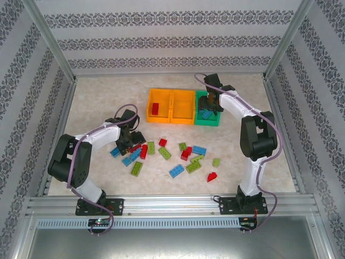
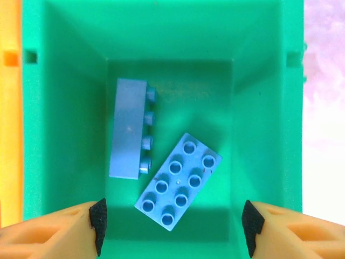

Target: Sort the legos into containers by color

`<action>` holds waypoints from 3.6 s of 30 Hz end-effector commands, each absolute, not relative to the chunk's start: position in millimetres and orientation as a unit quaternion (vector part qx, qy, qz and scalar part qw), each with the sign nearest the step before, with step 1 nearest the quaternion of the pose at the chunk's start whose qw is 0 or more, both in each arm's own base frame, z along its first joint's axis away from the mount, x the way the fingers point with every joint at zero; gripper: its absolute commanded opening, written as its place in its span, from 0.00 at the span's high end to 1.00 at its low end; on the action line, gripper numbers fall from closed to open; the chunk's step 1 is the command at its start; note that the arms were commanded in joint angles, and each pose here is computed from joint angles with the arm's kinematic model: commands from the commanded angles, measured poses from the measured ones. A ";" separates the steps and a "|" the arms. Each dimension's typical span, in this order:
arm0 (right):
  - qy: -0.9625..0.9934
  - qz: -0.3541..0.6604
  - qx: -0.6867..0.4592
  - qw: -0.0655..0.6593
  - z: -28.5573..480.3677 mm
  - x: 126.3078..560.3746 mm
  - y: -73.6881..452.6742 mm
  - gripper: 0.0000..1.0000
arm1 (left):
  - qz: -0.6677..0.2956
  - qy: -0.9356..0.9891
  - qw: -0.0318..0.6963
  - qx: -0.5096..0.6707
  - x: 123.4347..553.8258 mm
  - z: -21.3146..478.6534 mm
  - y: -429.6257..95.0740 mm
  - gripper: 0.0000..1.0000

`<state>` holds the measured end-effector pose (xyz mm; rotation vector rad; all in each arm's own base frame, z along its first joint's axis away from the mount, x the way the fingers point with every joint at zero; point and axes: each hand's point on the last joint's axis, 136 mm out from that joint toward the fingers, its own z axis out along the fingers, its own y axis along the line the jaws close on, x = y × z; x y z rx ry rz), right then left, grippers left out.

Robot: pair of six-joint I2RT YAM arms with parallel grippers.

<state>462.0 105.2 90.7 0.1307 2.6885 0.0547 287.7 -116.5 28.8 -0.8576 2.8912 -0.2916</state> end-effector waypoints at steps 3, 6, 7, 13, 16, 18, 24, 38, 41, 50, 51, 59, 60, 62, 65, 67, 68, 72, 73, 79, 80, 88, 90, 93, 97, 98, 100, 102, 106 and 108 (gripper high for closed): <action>0.968 0.005 0.060 0.243 107.8 454.7 93.6 0.30 | -0.099 0.955 0.070 -0.269 298.6 34.5 -123.3 0.32; 0.966 0.006 0.064 0.249 113.0 452.2 90.8 0.30 | -0.099 0.955 0.076 -0.268 300.4 37.0 -122.8 0.39; 0.966 0.007 0.066 0.250 114.4 451.0 89.6 0.30 | -0.099 0.955 0.080 -0.267 301.7 39.3 -122.9 0.40; 0.963 0.008 0.072 0.261 123.6 444.9 83.2 0.29 | -0.099 0.955 0.119 -0.254 313.2 67.7 -119.2 0.42; 0.962 0.013 0.068 0.263 126.1 439.0 83.5 0.29 | -0.105 0.953 0.158 -0.238 331.5 93.2 -120.7 0.42; 0.964 0.020 0.061 0.257 124.9 432.3 86.1 0.29 | -0.115 0.951 0.184 -0.222 349.4 111.4 -126.3 0.42; 0.971 0.015 0.054 0.232 113.7 396.9 84.7 0.29 | -0.153 0.946 0.239 -0.156 412.5 152.5 -156.4 0.43; 0.985 0.037 0.097 0.139 66.8 302.4 88.2 0.28 | -0.200 0.946 0.227 -0.118 507.4 138.8 -210.3 0.40; 0.985 0.042 0.112 0.121 64.3 282.0 88.4 0.28 | -0.200 0.946 0.224 -0.119 512.1 133.3 -213.0 0.35; 0.990 0.052 0.131 0.026 60.9 211.9 86.2 0.29 | -0.208 0.947 0.220 -0.109 510.6 132.3 -217.2 0.16; 0.989 0.061 0.134 0.015 58.9 205.8 89.4 0.30 | -0.209 0.946 0.222 -0.109 510.6 134.2 -216.9 0.15; 0.987 0.059 0.145 -0.035 45.1 175.0 97.0 0.33 | -0.222 0.941 0.235 -0.096 506.1 145.3 -220.2 0.08; 0.987 0.058 0.146 -0.036 43.9 173.8 97.5 0.34 | -0.222 0.941 0.237 -0.094 505.3 146.0 -219.9 0.07; 0.987 0.058 0.148 -0.034 41.4 173.1 98.3 0.35 | -0.223 0.940 0.241 -0.094 504.5 147.2 -218.9 0.04; 0.988 0.051 0.145 -0.031 37.7 174.2 98.6 0.38 | -0.229 0.938 0.243 -0.091 502.3 148.5 -220.4 0.00; 0.989 0.042 0.140 -0.029 35.9 176.5 97.6 0.39 | -0.234 0.936 0.246 -0.089 501.6 150.1 -221.2 0.00; 0.990 0.035 0.136 -0.025 35.1 178.6 96.5 0.40 | -0.237 0.935 0.248 -0.087 501.3 151.7 -221.4 0.00; 0.992 0.018 0.128 -0.009 31.8 188.0 93.0 0.47 | -0.244 0.931 0.260 -0.082 499.5 157.9 -221.5 0.00; 0.992 0.020 0.128 -0.004 31.3 190.7 93.6 0.50 | -0.245 0.929 0.263 -0.082 499.2 159.8 -221.7 0.00; 0.992 0.011 0.126 0.013 29.8 199.6 92.3 0.67 | -0.240 0.927 0.276 -0.079 495.5 164.9 -216.9 0.00; 0.992 0.009 0.125 0.014 30.7 199.9 91.6 0.69 | -0.238 0.927 0.279 -0.079 495.0 166.0 -215.1 0.00; 0.988 0.045 0.118 0.085 69.9 226.4 102.3 0.76 | -0.207 0.926 0.305 -0.082 479.4 174.4 -194.8 0.00; 0.985 0.062 0.110 0.119 89.5 243.8 109.5 0.76 | -0.185 0.928 0.311 -0.088 470.1 174.3 -181.9 0.00; 0.980 0.083 0.091 0.158 115.2 273.6 123.4 0.76 | -0.160 0.932 0.310 -0.098 453.3 172.0 -163.9 0.00; 0.975 0.111 0.056 0.186 136.6 318.1 150.4 0.76 | -0.128 0.938 0.301 -0.111 427.1 163.0 -141.6 0.00; 0.973 0.119 0.046 0.192 141.3 331.1 159.2 0.76 | -0.118 0.940 0.299 -0.119 420.7 161.2 -133.8 0.00; 0.969 0.132 0.029 0.206 148.4 355.0 174.9 0.76 | -0.098 0.942 0.292 -0.133 407.3 153.8 -119.3 0.00; 0.966 0.141 0.013 0.217 151.7 379.7 189.8 0.76 | -0.086 0.943 0.285 -0.151 393.5 148.0 -106.7 0.00; 0.964 0.146 -0.010 0.220 149.3 415.0 210.7 0.76 | -0.063 0.946 0.257 -0.189 363.0 133.8 -85.8 0.00; 0.964 0.149 -0.018 0.220 145.0 429.7 219.3 0.76 | -0.044 0.953 0.226 -0.199 343.2 122.8 -77.0 0.00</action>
